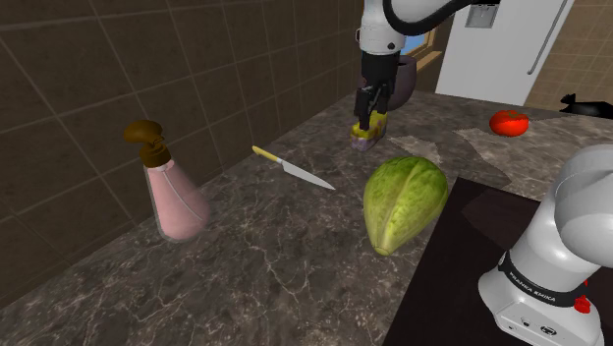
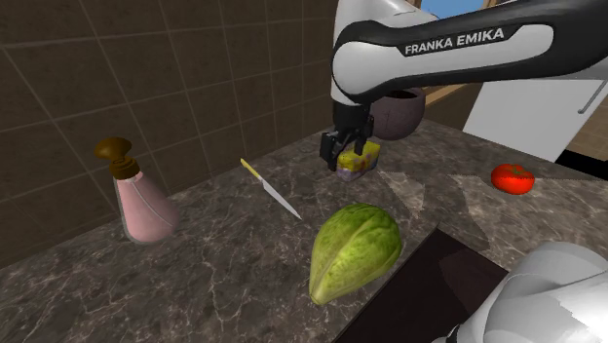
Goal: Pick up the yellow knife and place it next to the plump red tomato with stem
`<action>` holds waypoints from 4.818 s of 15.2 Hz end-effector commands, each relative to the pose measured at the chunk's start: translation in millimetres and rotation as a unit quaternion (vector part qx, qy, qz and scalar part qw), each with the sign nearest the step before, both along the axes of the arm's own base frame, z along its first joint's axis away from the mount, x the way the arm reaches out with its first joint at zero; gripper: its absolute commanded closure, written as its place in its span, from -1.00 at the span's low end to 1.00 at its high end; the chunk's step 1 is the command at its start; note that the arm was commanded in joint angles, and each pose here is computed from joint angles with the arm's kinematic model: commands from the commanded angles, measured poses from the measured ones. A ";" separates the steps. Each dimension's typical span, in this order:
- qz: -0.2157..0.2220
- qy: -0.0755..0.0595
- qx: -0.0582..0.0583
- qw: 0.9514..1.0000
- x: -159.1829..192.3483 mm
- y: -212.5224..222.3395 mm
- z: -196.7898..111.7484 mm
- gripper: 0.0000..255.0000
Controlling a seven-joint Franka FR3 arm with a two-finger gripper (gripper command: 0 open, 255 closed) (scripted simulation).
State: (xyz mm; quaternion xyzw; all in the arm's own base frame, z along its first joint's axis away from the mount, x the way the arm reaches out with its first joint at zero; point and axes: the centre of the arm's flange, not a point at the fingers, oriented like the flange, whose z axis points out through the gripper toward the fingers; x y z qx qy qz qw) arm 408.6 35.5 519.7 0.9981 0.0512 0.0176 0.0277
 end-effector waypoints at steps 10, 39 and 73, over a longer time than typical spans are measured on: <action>0.005 0.005 0.015 1.000 110.4 66.4 -68.6 -1.00; 0.008 0.009 0.027 1.000 200.7 121.9 -162.8 1.00; 0.008 0.009 0.027 1.000 200.7 121.9 -18.6 1.00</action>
